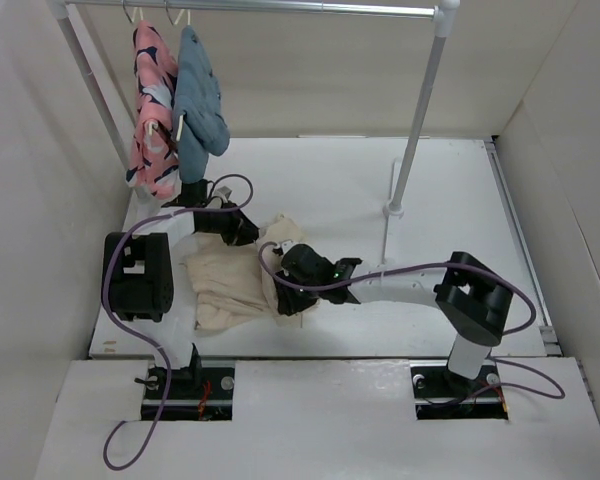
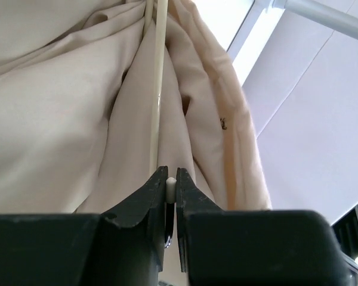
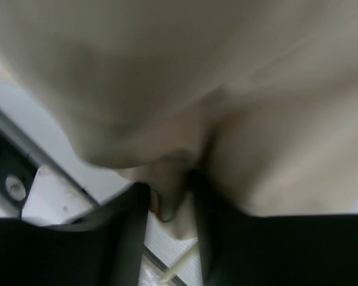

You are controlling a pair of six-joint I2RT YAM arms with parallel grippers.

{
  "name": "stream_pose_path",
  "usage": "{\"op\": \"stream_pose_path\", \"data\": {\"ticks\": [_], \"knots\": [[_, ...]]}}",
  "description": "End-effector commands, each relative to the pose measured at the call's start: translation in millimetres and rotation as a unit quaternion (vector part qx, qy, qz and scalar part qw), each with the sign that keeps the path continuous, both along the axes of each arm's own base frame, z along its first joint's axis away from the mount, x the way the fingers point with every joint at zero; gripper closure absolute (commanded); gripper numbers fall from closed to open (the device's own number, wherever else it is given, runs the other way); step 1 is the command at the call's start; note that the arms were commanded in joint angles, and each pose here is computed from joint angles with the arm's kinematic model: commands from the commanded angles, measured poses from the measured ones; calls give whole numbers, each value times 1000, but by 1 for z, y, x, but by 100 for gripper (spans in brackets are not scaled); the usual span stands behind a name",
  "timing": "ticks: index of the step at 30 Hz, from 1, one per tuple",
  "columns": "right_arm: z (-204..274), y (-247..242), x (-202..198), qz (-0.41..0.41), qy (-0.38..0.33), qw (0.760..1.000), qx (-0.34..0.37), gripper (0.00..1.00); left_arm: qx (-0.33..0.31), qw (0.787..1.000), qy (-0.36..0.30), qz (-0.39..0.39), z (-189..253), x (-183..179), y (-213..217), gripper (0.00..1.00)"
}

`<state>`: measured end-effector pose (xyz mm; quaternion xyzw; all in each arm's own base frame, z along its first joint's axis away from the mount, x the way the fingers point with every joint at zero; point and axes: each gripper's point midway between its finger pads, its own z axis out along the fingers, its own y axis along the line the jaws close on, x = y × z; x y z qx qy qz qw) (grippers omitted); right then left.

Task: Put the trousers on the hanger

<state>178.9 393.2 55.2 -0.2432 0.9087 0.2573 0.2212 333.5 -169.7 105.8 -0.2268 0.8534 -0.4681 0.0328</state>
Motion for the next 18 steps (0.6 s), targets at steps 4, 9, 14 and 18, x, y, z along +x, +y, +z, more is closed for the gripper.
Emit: {"op": "stream_pose_path", "data": {"ticks": [4, 9, 14, 18], "knots": [[46, 13, -12, 52, -1, 996, 78, 35, 35, 999, -33, 16, 6, 24, 15, 100], [144, 3, 14, 38, -96, 986, 135, 19, 50, 998, -41, 10, 6, 27, 18, 100], [185, -14, 92, -26, -148, 971, 185, 42, 82, 994, -70, -14, 11, 34, 17, 100], [158, 3, 159, -42, -108, 974, 195, 82, 86, 993, -81, -27, 16, 32, 9, 100]]}}
